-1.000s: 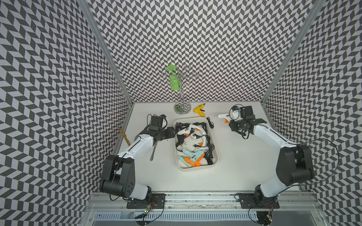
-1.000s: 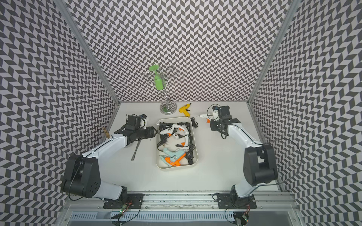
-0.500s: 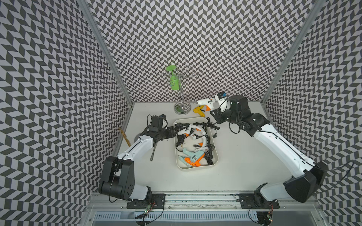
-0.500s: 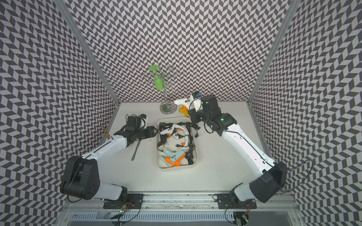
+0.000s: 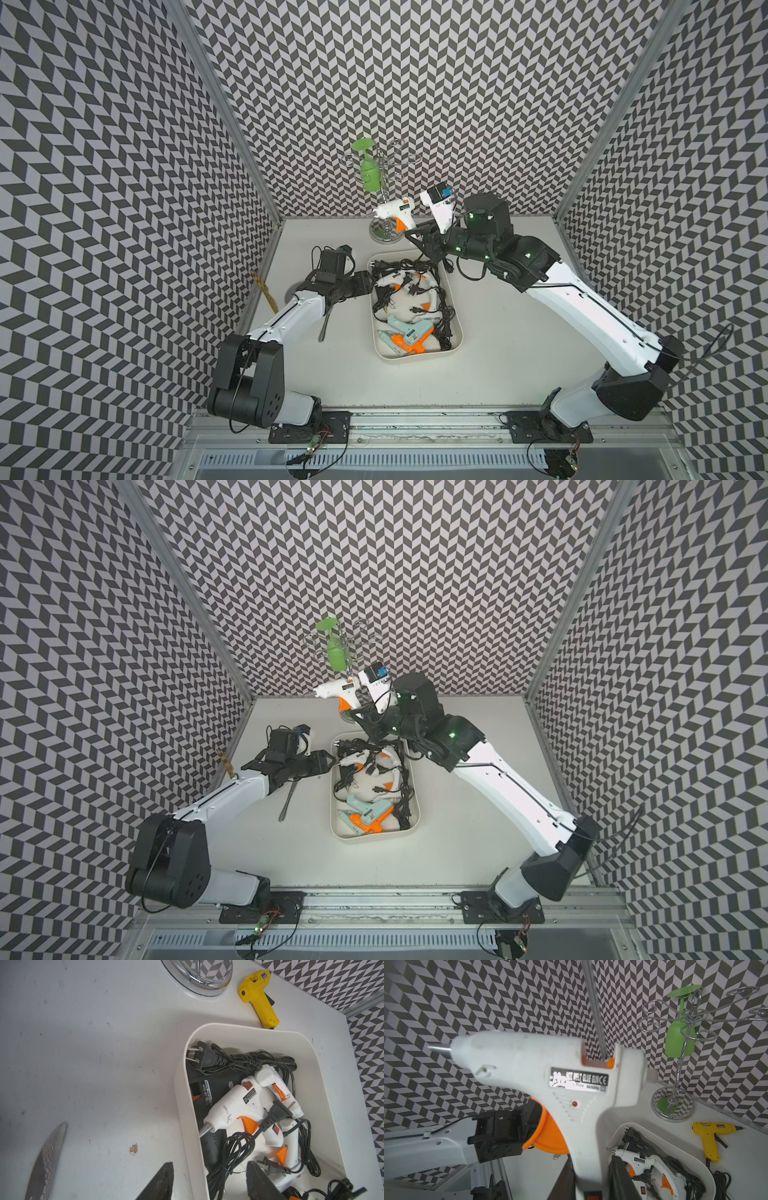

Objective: Put the hot melt glue gun into the storage box
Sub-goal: Place the hot melt adhesive gun in the storage box.

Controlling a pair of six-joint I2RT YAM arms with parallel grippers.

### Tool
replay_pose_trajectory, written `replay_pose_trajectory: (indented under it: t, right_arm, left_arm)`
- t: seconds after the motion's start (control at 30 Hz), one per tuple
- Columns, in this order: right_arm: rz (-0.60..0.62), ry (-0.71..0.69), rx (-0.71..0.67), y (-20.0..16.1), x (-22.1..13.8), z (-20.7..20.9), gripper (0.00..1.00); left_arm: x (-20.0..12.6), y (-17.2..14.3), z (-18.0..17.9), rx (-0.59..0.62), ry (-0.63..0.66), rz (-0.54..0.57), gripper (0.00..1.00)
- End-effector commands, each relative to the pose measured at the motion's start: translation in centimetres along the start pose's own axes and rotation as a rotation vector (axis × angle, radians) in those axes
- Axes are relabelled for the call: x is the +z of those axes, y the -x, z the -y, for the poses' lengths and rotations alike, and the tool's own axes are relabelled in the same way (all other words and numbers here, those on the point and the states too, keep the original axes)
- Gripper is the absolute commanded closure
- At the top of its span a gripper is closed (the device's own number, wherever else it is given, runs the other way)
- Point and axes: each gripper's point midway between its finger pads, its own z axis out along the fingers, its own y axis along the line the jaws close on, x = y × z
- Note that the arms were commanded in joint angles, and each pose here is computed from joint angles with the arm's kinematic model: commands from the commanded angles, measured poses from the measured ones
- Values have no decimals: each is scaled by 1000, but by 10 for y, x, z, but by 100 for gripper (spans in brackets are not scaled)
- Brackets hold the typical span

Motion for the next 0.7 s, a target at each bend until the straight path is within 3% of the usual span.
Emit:
replay_pose_trajectory:
  t: [0.0,0.27,0.67]
  right_arm:
    - [-9,-14,34,-22,24,10,96]
    - [-157,-149,59,-124,65,55,97]
    - [-639,-236,28,-285,82,75,96]
  left_arm:
    - [-7,2,4,20,-10,30,40]
    - [-7,-4,-1,14,1,20,40]
    - [-4,-8,-4,19,12,7,40]
